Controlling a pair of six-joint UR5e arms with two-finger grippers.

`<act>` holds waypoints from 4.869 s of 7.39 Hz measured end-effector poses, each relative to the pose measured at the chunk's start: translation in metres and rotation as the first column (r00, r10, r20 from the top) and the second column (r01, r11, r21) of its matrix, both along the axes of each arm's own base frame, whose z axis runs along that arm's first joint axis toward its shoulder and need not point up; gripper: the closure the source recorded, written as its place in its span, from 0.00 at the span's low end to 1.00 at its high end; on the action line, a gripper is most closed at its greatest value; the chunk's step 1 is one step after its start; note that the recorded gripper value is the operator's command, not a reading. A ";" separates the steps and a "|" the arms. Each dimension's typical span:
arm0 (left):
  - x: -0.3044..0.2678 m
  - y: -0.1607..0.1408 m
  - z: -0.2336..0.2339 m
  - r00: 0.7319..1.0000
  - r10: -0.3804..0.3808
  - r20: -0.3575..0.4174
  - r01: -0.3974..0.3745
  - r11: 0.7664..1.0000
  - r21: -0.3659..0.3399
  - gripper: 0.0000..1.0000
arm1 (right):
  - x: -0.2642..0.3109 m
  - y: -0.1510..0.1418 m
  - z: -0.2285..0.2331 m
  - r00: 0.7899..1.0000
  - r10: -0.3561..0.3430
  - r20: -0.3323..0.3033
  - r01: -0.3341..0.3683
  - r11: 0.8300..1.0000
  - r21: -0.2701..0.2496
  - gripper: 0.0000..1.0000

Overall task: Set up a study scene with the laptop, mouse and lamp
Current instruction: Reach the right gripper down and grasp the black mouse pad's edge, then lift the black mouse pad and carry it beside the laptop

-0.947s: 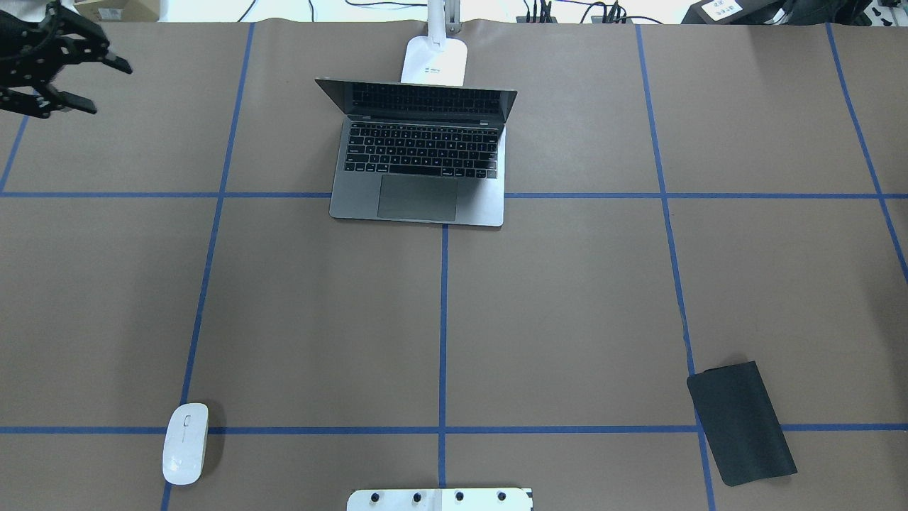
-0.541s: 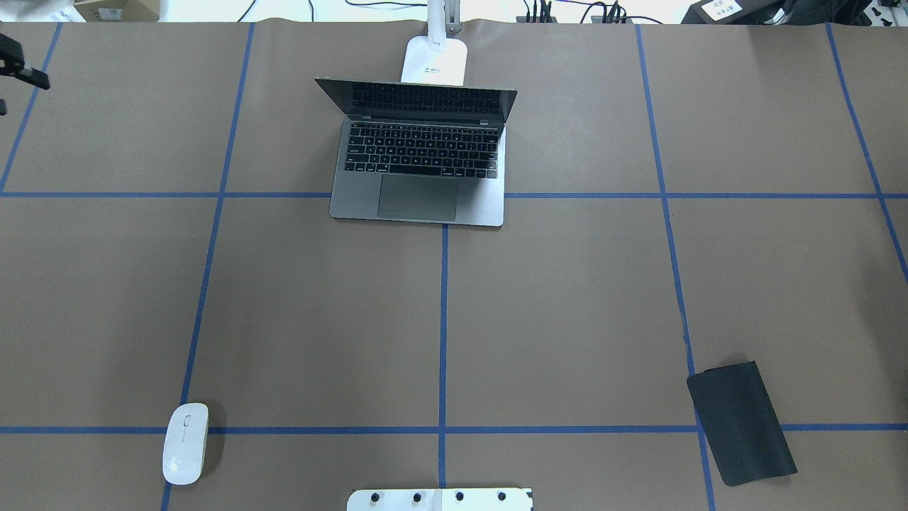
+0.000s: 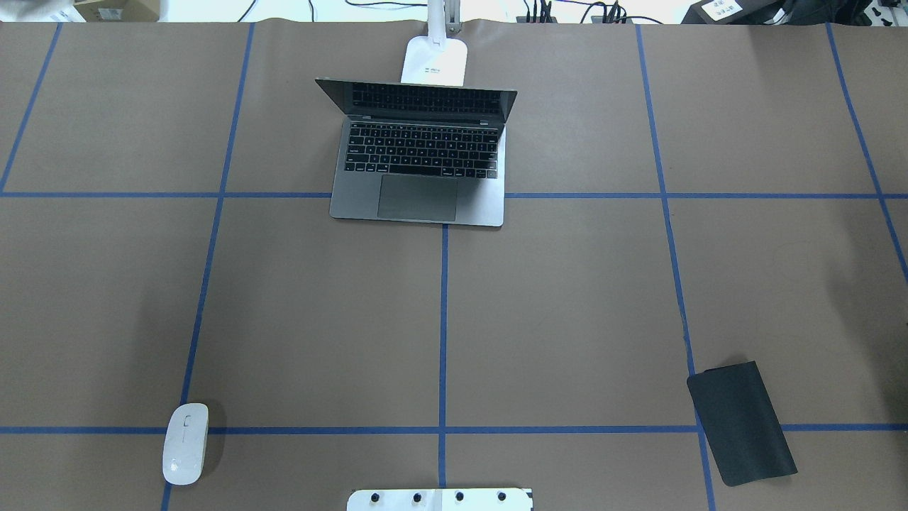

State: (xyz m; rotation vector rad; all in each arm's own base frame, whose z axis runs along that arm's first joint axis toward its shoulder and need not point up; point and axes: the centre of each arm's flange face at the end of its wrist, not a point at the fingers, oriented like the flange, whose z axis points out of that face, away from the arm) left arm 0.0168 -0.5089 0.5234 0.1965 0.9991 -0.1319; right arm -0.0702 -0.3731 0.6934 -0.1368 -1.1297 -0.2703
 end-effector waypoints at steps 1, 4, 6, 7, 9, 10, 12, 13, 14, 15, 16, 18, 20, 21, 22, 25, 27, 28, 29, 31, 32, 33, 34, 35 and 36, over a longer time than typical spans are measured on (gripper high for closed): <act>-0.006 0.007 0.008 1.000 0.010 0.009 -0.011 1.000 0.017 0.19 | -0.025 0.004 -0.011 0.999 -0.035 0.030 0.036 0.999 -0.007 0.00; -0.009 0.010 0.011 1.000 0.018 0.014 -0.018 0.999 0.033 0.19 | -0.096 0.031 -0.037 0.989 -0.124 0.076 0.129 0.990 -0.058 0.00; -0.010 0.011 0.006 1.000 0.021 0.007 -0.021 0.999 0.040 0.19 | -0.120 0.043 -0.041 0.985 -0.158 0.067 0.165 0.979 -0.117 0.00; -0.010 0.011 0.005 1.000 0.023 0.006 -0.023 0.999 0.045 0.19 | -0.133 0.046 -0.046 0.983 -0.174 0.063 0.181 0.974 -0.137 0.00; -0.010 0.011 0.004 0.999 0.032 0.010 -0.033 0.998 0.058 0.19 | -0.158 0.040 -0.065 0.977 -0.199 0.071 0.207 0.969 -0.135 0.00; -0.010 0.011 0.004 0.999 0.035 0.011 -0.035 0.997 0.061 0.19 | -0.169 0.033 -0.074 0.976 -0.203 0.075 0.212 0.968 -0.134 0.00; -0.010 0.011 0.004 0.999 0.035 0.011 -0.036 0.997 0.064 0.19 | -0.191 0.030 -0.087 0.975 -0.213 0.068 0.222 0.961 -0.166 0.00; -0.011 0.011 0.004 0.999 0.035 0.011 -0.036 0.997 0.063 0.19 | -0.199 0.031 -0.091 0.975 -0.214 0.059 0.221 0.956 -0.194 0.00; -0.011 0.011 0.004 0.999 0.034 0.011 -0.035 0.997 0.063 0.19 | -0.207 0.033 -0.094 0.976 -0.212 0.048 0.218 0.950 -0.225 0.00; -0.012 0.011 0.004 0.999 0.032 0.011 -0.032 0.997 0.064 0.19 | -0.216 0.032 -0.101 0.978 -0.205 0.037 0.207 0.943 -0.261 0.00; -0.013 0.011 0.004 0.999 0.030 0.012 -0.031 0.997 0.065 0.19 | -0.223 0.029 -0.110 0.980 -0.195 0.029 0.196 0.938 -0.288 0.00; -0.014 0.011 0.004 1.000 0.028 0.012 -0.029 0.997 0.065 0.19 | -0.230 0.027 -0.118 0.982 -0.189 0.025 0.187 0.934 -0.304 0.02; -0.015 0.011 0.003 1.000 0.027 0.012 -0.028 0.997 0.066 0.19 | -0.232 0.027 -0.118 0.982 -0.186 0.018 0.183 0.935 -0.305 0.01; -0.015 0.011 0.003 1.000 0.026 0.012 -0.027 0.997 0.066 0.19 | -0.234 0.028 -0.116 0.983 -0.185 0.011 0.180 0.937 -0.301 0.01; -0.016 0.011 0.003 1.000 0.025 0.012 -0.025 0.997 0.067 0.19 | -0.237 0.030 -0.115 0.982 -0.186 0.001 0.178 0.940 -0.292 0.01; -0.018 0.010 0.004 0.999 0.028 0.015 -0.030 0.997 0.074 0.19 | -0.240 0.033 -0.117 0.983 -0.184 -0.010 0.174 0.944 -0.281 0.64; -0.018 0.010 0.005 0.999 0.031 0.016 -0.032 0.997 0.076 0.19 | -0.239 0.034 -0.116 0.983 -0.181 -0.013 0.169 0.943 -0.287 0.86; -0.018 0.010 0.005 0.999 0.032 0.017 -0.033 0.997 0.077 0.19 | -0.238 0.034 -0.116 0.984 -0.180 -0.015 0.168 0.942 -0.289 1.00; -0.018 0.010 0.005 0.999 0.032 0.017 -0.033 0.997 0.076 0.19 | -0.237 0.034 -0.115 0.984 -0.179 -0.016 0.166 0.942 -0.291 1.00; -0.018 0.010 0.005 0.999 0.032 0.017 -0.033 0.997 0.076 0.19 | -0.235 0.035 -0.115 0.984 -0.176 -0.017 0.163 0.943 -0.289 1.00; -0.018 0.010 0.005 0.999 0.032 0.017 -0.033 0.997 0.076 0.19 | -0.234 0.035 -0.120 0.985 -0.173 -0.013 0.163 0.945 -0.283 1.00; -0.019 0.010 0.005 0.999 0.033 0.012 -0.034 0.997 0.075 0.19 | -0.232 0.035 -0.130 0.986 -0.166 -0.004 0.158 0.948 -0.276 1.00; -0.021 0.010 0.006 0.999 0.035 0.005 -0.035 0.997 0.074 0.19 | -0.225 0.031 -0.149 0.990 -0.144 0.011 0.141 0.952 -0.270 1.00; -0.023 0.010 0.009 0.999 0.039 0.004 -0.040 0.996 0.077 0.19 | -0.214 0.024 -0.170 0.994 -0.105 0.028 0.109 0.959 -0.263 1.00; -0.025 0.010 0.013 0.999 0.044 0.006 -0.045 0.996 0.081 0.19 | -0.199 0.014 -0.188 0.997 -0.061 0.043 0.070 0.965 -0.252 1.00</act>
